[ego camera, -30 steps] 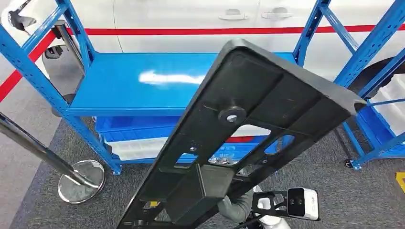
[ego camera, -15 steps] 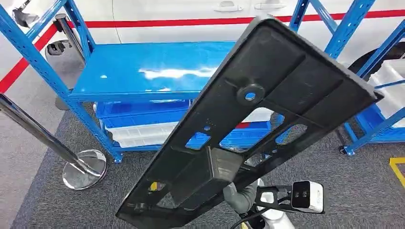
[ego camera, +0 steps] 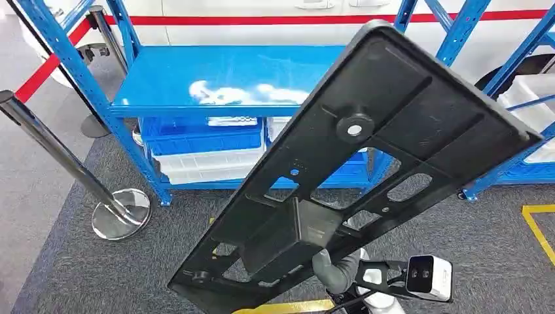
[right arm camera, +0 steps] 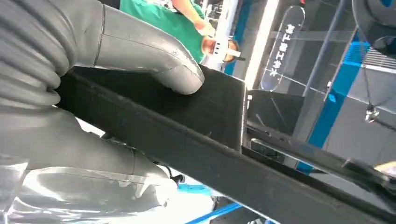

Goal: Take the parts from the cabinet and place them on the table.

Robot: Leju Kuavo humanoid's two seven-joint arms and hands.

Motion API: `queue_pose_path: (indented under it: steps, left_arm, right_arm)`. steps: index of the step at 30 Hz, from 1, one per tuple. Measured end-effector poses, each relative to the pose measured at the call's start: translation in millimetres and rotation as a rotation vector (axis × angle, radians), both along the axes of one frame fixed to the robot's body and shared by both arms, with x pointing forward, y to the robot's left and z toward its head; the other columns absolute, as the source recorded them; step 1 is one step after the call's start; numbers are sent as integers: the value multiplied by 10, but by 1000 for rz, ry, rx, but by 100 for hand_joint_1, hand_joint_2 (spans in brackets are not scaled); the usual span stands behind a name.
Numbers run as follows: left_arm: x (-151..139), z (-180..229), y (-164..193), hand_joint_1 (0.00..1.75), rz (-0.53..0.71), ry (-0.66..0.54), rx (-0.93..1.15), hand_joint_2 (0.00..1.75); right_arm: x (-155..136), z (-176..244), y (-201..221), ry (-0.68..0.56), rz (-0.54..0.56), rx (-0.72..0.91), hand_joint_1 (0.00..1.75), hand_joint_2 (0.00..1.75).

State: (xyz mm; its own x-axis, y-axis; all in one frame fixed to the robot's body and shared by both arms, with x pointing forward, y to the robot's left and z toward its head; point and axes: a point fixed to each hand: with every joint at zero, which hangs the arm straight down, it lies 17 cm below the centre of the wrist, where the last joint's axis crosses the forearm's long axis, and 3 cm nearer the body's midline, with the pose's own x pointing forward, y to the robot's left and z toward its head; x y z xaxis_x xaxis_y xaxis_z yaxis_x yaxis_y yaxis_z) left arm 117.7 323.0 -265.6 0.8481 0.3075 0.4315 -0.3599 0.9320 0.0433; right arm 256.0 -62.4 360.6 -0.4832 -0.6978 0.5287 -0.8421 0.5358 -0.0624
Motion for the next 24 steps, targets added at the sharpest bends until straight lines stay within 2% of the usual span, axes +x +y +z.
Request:
queue_pose_path:
  steps: [3, 10, 24]
  left_arm:
    - [5, 1, 1, 0, -4, 0, 1, 175]
    - [-30, -9, 57, 0, 0, 16, 31, 175]
    - [-44, -7, 179, 0, -8, 23, 55, 175]
  right_arm:
    - [-30, -24, -25, -6, -12, -12, 175, 175]
    - [-215, -31, -50, -41, 41, -33, 175, 175]
    - [-57, 70, -243, -83, 0, -37, 175, 175]
